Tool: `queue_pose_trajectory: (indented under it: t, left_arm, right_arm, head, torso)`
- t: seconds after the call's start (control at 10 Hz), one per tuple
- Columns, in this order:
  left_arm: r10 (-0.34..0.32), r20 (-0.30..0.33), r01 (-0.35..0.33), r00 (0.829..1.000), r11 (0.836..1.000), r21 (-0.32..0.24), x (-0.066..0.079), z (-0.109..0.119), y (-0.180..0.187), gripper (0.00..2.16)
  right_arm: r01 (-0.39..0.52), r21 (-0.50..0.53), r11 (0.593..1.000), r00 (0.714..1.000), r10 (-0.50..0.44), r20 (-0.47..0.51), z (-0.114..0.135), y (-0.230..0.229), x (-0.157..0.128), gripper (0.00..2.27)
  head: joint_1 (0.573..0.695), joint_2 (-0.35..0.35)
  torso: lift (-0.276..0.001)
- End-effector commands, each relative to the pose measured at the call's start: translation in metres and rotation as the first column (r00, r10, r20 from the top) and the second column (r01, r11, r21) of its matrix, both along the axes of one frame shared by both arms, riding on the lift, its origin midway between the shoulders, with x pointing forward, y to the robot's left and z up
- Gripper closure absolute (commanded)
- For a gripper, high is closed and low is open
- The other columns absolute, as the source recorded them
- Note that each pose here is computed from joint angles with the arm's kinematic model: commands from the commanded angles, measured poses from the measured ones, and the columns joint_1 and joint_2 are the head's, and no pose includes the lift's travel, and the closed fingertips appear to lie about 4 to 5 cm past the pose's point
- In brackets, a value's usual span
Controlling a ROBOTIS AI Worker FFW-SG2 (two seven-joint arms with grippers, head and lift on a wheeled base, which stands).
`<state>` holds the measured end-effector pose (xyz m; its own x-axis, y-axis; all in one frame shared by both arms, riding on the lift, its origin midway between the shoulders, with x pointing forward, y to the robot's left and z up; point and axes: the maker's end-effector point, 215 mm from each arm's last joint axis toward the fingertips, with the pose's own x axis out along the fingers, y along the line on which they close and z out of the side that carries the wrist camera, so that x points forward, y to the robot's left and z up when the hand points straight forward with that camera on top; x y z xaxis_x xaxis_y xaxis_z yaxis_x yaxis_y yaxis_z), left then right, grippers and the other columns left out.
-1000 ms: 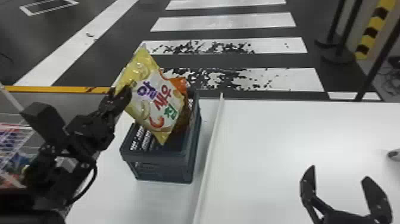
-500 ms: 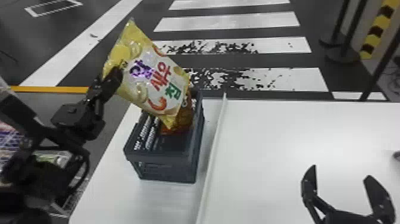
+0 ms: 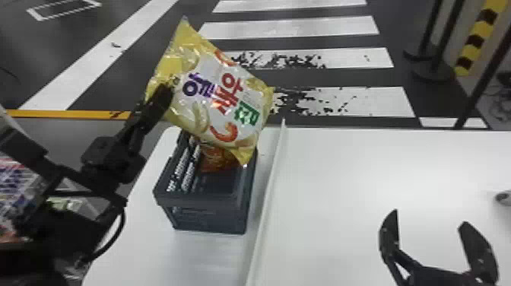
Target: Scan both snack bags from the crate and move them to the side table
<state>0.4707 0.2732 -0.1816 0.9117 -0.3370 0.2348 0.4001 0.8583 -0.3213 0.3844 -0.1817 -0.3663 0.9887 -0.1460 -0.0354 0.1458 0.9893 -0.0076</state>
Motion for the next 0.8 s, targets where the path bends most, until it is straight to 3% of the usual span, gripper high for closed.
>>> queue_pose_trajectory:
  t: [0.0, 0.2, 0.5, 0.7]
  left_arm:
    - [-0.055, -0.038, 0.054, 0.998, 0.998, -0.029, 0.003, -0.023, -0.032, 2.14]
    - [-0.100, -0.088, 0.101, 0.991, 0.995, 0.005, 0.010, -0.060, -0.079, 2.14]
    - [-0.178, -0.114, 0.176, 0.977, 0.984, -0.033, 0.008, -0.099, -0.146, 2.14]
    - [-0.223, -0.145, 0.223, 0.964, 0.975, -0.015, 0.006, -0.126, -0.188, 2.14]
  right_arm:
    - [0.004, -0.005, 1.000, 1.000, -0.004, 0.000, 0.002, -0.001, -0.001, 0.09]
    - [0.015, -0.011, 1.000, 1.000, -0.015, 0.008, 0.008, -0.004, -0.002, 0.09]
    - [0.018, -0.019, 1.000, 1.000, -0.018, -0.001, 0.006, -0.004, -0.003, 0.09]
    - [0.024, -0.018, 1.000, 1.000, -0.024, 0.000, 0.006, -0.006, -0.004, 0.09]
  head:
    - [0.695, 0.131]
    - [0.695, 0.070]
    - [0.695, -0.026]
    - [0.695, -0.074]
  torso:
    - [-0.099]
    - [-0.099]
    - [-0.099]
    - [-0.099]
